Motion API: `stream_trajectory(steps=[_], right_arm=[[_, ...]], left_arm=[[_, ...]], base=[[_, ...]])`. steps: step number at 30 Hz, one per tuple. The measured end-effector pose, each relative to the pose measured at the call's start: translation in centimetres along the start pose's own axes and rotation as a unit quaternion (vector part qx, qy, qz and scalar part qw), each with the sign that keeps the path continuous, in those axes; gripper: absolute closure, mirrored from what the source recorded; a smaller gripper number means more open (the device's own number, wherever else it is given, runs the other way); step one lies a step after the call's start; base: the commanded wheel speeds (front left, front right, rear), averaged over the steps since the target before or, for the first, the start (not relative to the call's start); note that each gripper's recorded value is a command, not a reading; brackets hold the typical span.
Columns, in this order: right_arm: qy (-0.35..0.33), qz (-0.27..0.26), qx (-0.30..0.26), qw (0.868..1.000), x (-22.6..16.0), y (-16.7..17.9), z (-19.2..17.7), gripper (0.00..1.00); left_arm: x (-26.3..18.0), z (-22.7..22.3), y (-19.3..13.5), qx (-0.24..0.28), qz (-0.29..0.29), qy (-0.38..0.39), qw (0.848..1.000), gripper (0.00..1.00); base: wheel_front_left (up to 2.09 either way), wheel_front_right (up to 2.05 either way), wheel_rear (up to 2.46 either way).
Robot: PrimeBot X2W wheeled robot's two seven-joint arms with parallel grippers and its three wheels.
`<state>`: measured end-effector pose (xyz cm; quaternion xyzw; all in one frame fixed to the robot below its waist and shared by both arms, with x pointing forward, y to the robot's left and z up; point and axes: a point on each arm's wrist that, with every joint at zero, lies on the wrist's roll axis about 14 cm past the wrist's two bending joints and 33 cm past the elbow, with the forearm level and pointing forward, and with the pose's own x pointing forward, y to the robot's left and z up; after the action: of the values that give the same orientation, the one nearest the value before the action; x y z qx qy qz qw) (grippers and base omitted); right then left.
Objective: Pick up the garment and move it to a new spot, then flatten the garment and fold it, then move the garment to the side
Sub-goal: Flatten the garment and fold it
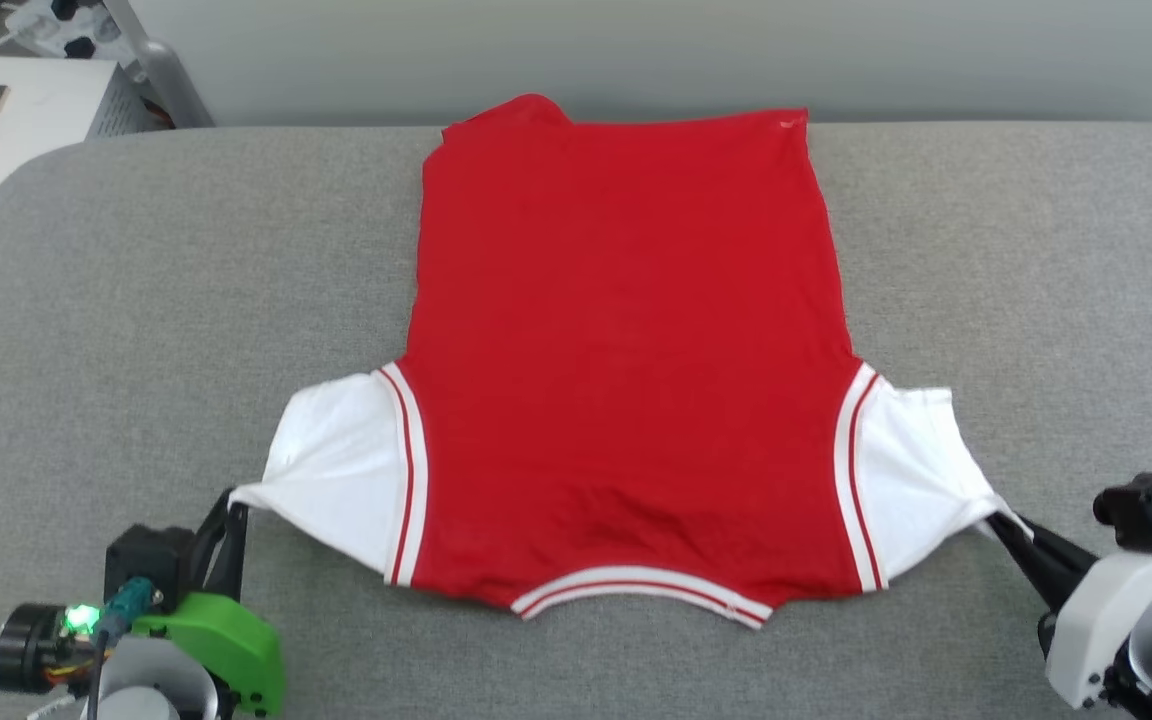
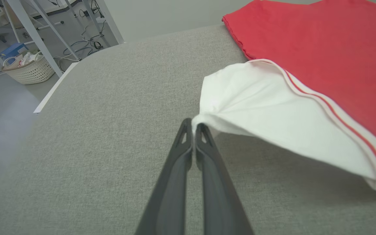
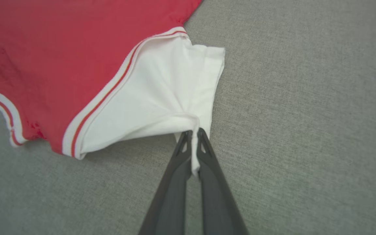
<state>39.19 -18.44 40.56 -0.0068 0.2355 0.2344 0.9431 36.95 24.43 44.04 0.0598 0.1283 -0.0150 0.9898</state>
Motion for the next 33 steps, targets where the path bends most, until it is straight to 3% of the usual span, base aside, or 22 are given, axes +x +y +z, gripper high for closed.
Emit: stream_trajectory(steps=[11,20,21,22,23,29,33], right_arm=[[0.049,-0.026,0.032,0.998,-5.8,0.9,-5.4,1.00],[0.081,-0.033,0.066,0.994,-7.5,1.7,-7.5,1.00],[0.077,-0.039,0.069,0.994,-7.3,1.4,-7.3,0.88],[0.073,-0.043,0.068,0.994,-7.2,1.2,-6.9,0.53],[0.065,-0.046,0.064,0.995,-7.0,0.9,-6.4,0.00],[-0.034,-0.070,0.040,0.996,-5.9,-0.9,0.2,0.00],[-0.117,-0.099,-0.001,0.988,-6.3,-3.1,6.8,0.00]], left_arm=[[-5.4,-4.0,0.1,-0.029,0.032,0.050,0.998,1.00],[-7.0,-5.2,-0.6,-0.051,0.044,0.065,0.996,1.00],[-7.0,-5.2,-0.6,-0.050,0.044,0.065,0.996,1.00],[-7.0,-5.2,-0.6,-0.050,0.044,0.063,0.996,1.00],[-6.9,-5.0,-0.7,-0.050,0.044,0.061,0.996,1.00],[-6.5,-3.6,-0.8,-0.063,0.056,0.037,0.996,1.00],[-6.1,-2.6,-1.0,-0.064,0.059,0.019,0.996,1.00]], base=[[0.00,0.00,0.00],[0.00,0.00,0.00],[0.00,0.00,0.00],[0.00,0.00,0.00],[0.00,0.00,0.00],[0.00,0.00,0.00],[0.00,0.00,0.00]])
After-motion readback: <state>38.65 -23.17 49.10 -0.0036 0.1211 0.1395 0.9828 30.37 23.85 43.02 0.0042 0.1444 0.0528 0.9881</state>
